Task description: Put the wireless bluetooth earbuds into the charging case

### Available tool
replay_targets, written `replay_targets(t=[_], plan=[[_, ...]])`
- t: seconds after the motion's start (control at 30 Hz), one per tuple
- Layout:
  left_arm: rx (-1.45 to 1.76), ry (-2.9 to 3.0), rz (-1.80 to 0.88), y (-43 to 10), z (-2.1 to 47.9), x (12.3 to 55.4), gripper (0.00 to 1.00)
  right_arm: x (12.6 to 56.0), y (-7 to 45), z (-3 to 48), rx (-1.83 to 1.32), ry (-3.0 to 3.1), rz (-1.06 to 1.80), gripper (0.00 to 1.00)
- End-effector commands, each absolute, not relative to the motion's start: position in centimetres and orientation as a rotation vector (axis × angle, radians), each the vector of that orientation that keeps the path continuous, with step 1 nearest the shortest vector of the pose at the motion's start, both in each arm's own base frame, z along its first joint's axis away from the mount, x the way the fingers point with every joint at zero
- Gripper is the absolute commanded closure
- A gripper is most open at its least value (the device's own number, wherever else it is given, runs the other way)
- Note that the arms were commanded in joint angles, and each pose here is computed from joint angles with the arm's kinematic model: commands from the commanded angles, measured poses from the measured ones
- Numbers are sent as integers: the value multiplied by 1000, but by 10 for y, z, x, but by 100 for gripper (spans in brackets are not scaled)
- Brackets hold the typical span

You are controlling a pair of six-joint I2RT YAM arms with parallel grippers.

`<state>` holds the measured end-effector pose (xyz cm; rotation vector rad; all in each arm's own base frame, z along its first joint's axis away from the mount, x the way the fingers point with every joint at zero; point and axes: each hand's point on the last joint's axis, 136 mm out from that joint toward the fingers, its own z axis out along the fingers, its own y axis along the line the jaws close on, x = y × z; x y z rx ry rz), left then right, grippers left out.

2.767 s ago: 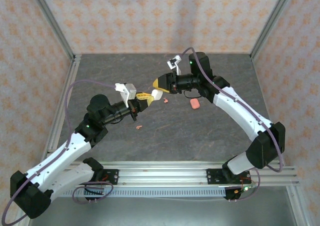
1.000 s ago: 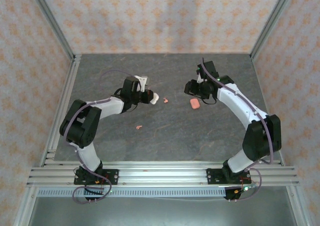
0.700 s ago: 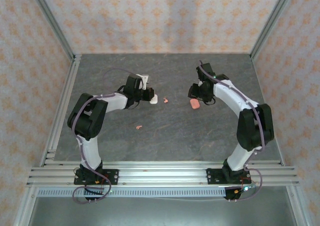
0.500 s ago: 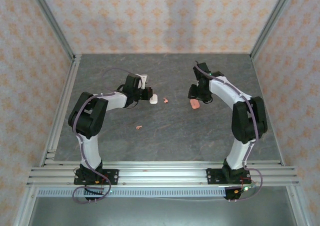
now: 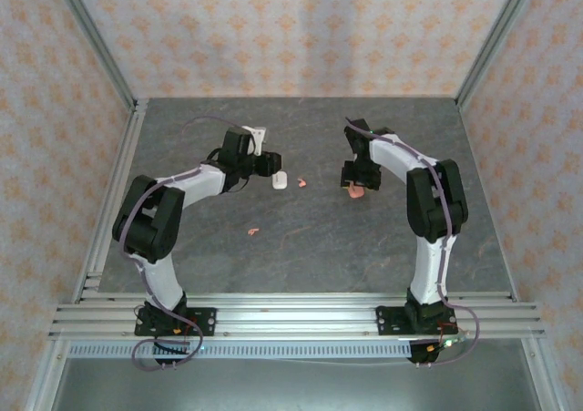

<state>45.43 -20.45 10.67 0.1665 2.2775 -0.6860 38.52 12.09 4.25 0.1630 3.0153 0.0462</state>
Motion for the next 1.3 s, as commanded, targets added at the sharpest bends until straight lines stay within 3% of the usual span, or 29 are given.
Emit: replay_targets(t=[0.0,0.3,0.57,0.83,0.93,1.27], plan=[[163,2282,-670,-197,110,444,55,389,119,37,145,3042,19,39],[177,2271,-686,-195,120,430,54,378,120,16,139,3086,-15,44],[256,2182,-685,-195,153,418,54,367,137,30,104,3074,174,65],[298,2113,-670,-194,180,396,54,339,167,56,44,3058,439,67],[374,2044,-709,-207,188,379,54,324,192,68,29,3031,671,67],[425,1855,-753,-253,219,336,51,342,223,146,465,2665,1017,65]])
